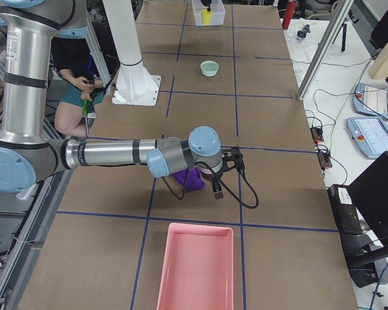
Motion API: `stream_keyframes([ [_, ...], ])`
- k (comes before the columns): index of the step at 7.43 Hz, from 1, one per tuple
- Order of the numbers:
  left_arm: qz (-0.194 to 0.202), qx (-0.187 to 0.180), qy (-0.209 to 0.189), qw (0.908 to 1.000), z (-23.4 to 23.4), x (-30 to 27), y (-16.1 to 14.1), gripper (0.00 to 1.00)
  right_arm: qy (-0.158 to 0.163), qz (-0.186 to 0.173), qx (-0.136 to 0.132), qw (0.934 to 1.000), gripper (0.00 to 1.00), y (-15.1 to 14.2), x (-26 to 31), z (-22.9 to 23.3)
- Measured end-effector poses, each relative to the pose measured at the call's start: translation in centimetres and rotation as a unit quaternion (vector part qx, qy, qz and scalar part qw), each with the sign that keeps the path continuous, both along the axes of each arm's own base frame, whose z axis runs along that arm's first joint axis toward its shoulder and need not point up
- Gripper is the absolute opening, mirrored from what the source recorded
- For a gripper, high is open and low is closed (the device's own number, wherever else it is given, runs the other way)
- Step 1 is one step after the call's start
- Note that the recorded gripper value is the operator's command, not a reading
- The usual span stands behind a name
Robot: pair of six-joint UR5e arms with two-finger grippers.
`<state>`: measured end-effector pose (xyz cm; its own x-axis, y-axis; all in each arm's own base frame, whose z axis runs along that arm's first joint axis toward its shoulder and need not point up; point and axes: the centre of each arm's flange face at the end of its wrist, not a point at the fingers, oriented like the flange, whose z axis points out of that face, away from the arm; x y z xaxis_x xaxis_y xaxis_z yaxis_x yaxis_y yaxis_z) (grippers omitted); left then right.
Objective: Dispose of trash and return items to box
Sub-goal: 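Grasp the yellow cup with the left gripper and lift it, then carry the yellow cup over the clear bin and release it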
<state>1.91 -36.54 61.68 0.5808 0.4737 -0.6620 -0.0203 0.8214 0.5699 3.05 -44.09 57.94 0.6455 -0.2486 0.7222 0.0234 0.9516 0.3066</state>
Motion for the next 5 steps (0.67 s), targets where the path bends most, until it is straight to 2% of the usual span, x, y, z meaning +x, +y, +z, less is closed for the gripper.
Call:
stream_keyframes([
  [3, 0.016, 0.055, -0.095, 0.9938, 3.6, -9.8, -1.9, 0.00, 0.000, 0.000, -0.001, 1.0000, 1.00, 0.0, 0.0, 0.1],
  [5, 0.024, 0.059, -0.116, 0.9911, 6.8, -12.6, -1.8, 0.00, 0.000, 0.000, -0.001, 1.0000, 1.00, 0.0, 0.0, 0.1],
])
